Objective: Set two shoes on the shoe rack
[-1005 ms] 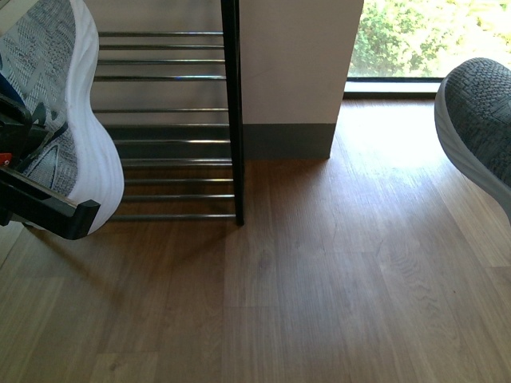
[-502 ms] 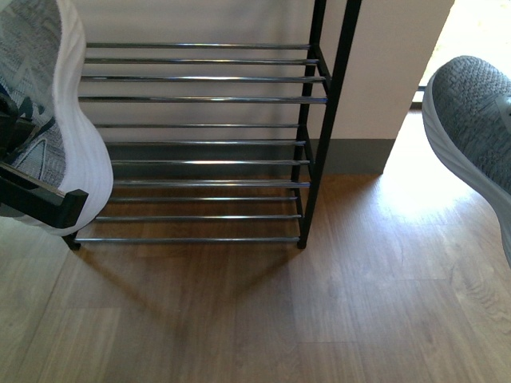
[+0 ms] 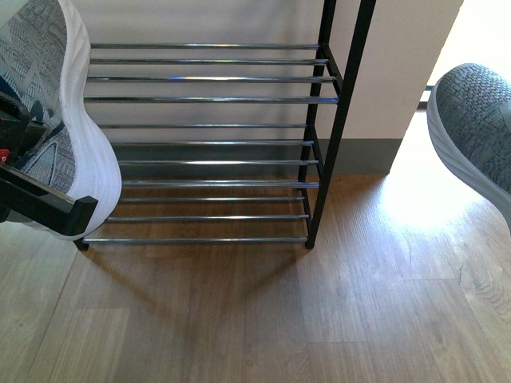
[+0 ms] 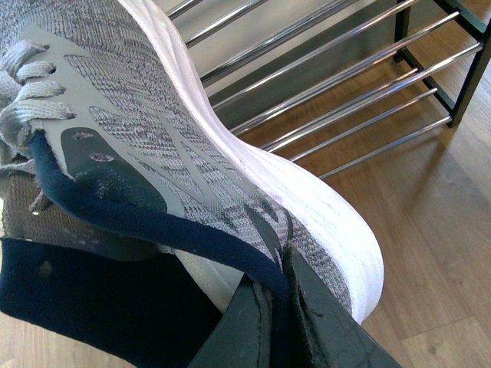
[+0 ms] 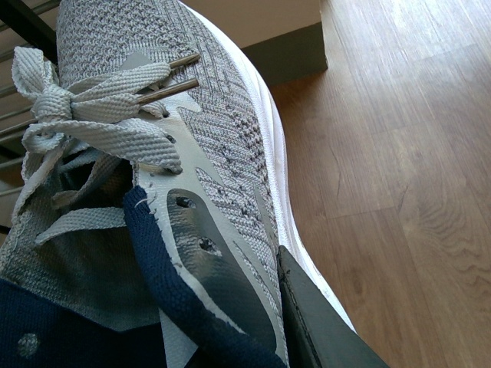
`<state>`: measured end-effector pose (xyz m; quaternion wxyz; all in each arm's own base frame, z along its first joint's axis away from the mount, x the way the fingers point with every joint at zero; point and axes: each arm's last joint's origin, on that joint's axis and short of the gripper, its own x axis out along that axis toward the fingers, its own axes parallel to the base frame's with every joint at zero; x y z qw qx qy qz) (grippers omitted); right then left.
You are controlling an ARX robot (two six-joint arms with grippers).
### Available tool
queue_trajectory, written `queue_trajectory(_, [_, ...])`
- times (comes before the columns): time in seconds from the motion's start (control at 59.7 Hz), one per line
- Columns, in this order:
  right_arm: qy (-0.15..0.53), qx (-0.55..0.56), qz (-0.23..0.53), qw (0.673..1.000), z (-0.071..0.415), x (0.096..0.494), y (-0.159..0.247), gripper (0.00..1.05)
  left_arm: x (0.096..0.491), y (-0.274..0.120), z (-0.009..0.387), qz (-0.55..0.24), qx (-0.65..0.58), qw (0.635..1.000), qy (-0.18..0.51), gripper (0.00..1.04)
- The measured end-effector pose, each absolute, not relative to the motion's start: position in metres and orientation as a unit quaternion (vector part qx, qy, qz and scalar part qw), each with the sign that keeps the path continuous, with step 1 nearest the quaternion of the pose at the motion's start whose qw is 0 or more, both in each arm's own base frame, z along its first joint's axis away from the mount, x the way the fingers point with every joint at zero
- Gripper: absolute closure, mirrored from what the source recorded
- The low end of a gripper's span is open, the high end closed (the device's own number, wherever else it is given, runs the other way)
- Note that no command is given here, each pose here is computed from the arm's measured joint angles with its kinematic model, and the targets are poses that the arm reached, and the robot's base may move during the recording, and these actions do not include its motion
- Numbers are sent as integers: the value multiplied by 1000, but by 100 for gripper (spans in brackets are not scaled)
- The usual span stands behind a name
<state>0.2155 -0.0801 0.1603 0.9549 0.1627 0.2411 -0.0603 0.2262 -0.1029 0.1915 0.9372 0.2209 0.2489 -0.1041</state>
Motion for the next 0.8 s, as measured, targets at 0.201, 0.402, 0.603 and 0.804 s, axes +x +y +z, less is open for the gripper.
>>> queue_trajectory(0.201, [241, 163, -61, 955, 160, 216, -80, 104, 226, -103, 191, -104, 221, 937, 249, 103])
queue_trajectory(0.402, [241, 163, -61, 955, 160, 216, -80, 104, 226, -103, 192, -104, 221, 937, 249, 103])
queue_trajectory(0.603, [241, 163, -61, 955, 160, 216, -80, 104, 226, -103, 191, -104, 221, 937, 249, 103])
queue_trajectory(0.804, [241, 163, -61, 955, 160, 216, -80, 104, 226, -103, 191, -104, 221, 937, 249, 103])
